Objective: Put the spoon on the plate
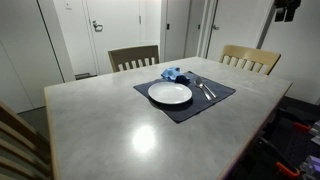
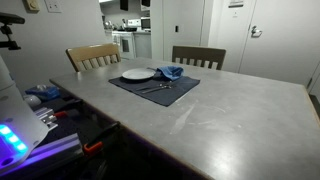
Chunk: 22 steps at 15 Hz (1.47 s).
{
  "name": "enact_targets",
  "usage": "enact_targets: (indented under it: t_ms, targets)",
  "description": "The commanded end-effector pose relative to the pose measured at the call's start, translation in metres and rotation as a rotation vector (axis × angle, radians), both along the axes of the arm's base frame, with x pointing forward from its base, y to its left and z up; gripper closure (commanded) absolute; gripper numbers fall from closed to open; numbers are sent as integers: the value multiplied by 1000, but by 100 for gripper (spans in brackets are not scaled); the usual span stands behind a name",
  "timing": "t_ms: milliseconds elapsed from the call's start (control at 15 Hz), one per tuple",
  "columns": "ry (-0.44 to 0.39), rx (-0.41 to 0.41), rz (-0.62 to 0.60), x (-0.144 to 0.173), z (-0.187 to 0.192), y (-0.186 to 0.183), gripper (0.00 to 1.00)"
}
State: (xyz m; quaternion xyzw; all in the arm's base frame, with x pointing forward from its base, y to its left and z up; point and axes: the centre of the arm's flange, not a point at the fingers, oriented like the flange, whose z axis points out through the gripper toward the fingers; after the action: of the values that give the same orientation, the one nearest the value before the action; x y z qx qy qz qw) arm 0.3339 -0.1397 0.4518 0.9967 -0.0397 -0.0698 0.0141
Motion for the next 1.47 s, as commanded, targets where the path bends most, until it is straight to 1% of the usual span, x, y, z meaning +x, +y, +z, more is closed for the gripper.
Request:
enact_targets:
  t_ms: [0, 267, 467, 667, 867, 933, 1000, 1133, 1400]
  targets:
    - [5, -14, 23, 18, 9, -2, 0]
    - [-1, -30, 65, 45, 22, 2, 0]
    - [20, -31, 85, 65, 26, 13, 0]
    - [56, -15, 110, 87, 21, 26, 0]
    - [91, 21, 148, 107, 8, 40, 0]
    - [101, 25, 172, 110, 4, 42, 0]
    - [56, 0, 133, 90, 6, 42, 0]
    - [66, 0, 138, 94, 1, 44, 0]
    - [55, -1, 136, 92, 6, 43, 0]
